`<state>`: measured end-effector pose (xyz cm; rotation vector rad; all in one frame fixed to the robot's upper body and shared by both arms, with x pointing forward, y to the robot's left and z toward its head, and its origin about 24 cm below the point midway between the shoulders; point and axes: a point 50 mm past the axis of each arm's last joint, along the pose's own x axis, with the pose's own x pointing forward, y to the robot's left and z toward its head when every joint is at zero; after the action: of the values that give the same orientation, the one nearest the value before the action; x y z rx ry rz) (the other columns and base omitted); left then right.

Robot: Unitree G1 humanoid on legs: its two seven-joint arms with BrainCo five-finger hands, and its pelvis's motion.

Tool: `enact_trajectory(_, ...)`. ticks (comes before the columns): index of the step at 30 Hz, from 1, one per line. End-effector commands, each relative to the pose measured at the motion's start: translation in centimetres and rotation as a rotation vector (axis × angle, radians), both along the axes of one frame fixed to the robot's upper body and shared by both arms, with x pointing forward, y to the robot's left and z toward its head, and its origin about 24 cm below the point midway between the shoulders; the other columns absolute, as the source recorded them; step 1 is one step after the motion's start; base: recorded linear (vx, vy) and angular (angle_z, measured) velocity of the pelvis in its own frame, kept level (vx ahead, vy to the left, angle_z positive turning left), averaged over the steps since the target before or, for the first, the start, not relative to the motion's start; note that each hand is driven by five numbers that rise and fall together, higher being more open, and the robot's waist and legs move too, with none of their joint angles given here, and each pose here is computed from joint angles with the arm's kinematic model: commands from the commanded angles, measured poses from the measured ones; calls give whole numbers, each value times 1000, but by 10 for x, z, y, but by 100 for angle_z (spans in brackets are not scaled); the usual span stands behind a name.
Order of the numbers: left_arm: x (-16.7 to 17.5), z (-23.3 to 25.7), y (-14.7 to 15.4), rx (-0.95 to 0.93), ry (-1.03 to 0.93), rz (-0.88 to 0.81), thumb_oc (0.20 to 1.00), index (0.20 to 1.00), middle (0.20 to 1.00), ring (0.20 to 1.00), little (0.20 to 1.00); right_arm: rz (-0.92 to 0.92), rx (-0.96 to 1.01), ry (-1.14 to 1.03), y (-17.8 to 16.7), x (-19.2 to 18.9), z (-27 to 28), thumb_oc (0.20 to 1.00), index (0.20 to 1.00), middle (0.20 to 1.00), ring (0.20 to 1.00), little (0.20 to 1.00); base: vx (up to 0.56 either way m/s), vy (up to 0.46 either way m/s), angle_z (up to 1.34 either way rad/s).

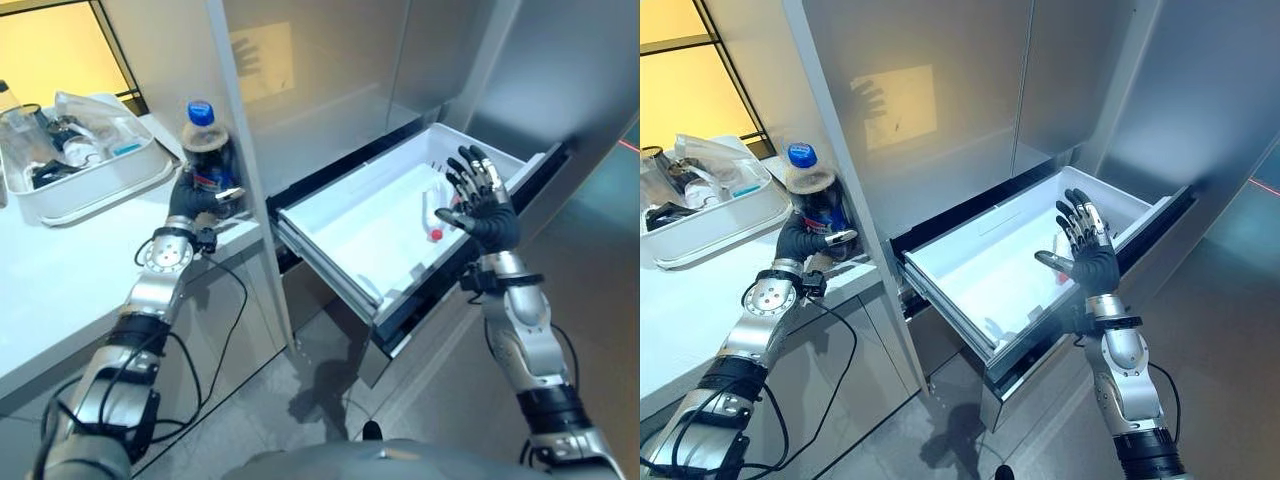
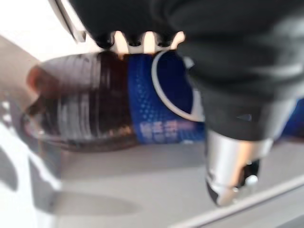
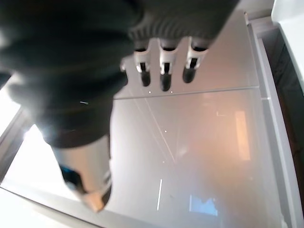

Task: Take the drinks into the refrigerator

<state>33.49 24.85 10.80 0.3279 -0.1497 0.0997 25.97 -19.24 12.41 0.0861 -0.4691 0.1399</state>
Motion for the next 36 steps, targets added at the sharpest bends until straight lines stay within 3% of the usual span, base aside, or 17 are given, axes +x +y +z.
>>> enact_trajectory(1, 28, 42, -17, 73, -113, -29, 1000, 1000, 1000, 1000, 1000, 46, 21, -201, 0, -8, 43, 1000, 1000, 1000, 1000, 1000, 0, 0, 0)
enact_trajectory(10, 33, 27, -39, 92, -59, -76, 1000, 1000, 1000, 1000, 1000, 77, 26, -203, 5, -9, 44, 1000, 1000, 1000, 1000, 1000, 0, 0, 0)
enact_trajectory(11, 32, 24, -40, 90, -46, -84, 752, 752, 752, 752, 752, 79, 26, -202, 5, -10, 44, 1000, 1000, 1000, 1000, 1000, 0, 0, 0)
enact_trajectory(12, 32, 21, -41, 86, -39, -88, 379, 379, 379, 379, 379, 80, 27, -203, 5, -10, 44, 1000, 1000, 1000, 1000, 1000, 0, 0, 0)
enact_trajectory(13, 31, 19, -42, 78, -35, -90, 200, 200, 200, 200, 200, 84, 30, -205, 6, -10, 44, 1000, 1000, 1000, 1000, 1000, 0, 0, 0)
enact_trajectory(36, 12, 4, -31, -13, -40, -88, 200, 200, 200, 200, 200, 89, 14, -188, 6, -11, 40, 1000, 1000, 1000, 1000, 1000, 0, 0, 0)
